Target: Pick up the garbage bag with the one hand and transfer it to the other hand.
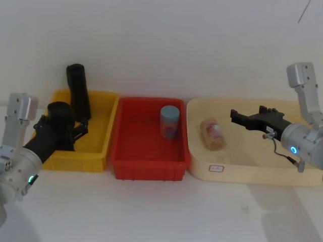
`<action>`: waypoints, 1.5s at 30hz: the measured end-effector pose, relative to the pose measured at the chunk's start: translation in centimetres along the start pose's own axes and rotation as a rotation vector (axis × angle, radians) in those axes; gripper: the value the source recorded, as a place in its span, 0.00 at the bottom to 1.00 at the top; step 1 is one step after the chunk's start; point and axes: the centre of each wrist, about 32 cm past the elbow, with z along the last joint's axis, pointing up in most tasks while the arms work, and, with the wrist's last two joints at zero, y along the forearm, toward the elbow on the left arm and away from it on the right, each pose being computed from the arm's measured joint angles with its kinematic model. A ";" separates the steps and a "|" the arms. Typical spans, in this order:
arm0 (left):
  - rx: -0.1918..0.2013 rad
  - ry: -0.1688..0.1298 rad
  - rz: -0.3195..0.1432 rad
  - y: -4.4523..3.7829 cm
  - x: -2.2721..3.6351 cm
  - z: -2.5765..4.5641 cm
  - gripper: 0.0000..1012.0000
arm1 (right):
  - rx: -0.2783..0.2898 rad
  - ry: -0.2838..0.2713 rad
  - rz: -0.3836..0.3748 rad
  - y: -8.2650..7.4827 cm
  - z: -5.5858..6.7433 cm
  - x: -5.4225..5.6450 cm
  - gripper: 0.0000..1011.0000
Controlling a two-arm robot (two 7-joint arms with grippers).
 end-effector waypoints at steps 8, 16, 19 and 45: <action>0.001 0.000 0.001 -0.12 -0.01 -0.09 0.78 | 0.000 0.000 0.000 0.0 0.0 0.0 0.99; 0.002 0.000 0.001 -0.19 -0.02 -0.14 0.58 | 0.000 0.000 0.000 0.0 0.0 0.0 0.99; 0.002 0.000 0.001 -0.21 -0.02 -0.16 0.55 | 0.000 0.000 0.000 0.0 0.0 0.0 0.99; 0.002 0.000 0.001 -0.26 -0.02 -0.19 0.49 | 0.000 0.000 0.000 0.0 0.0 0.0 0.99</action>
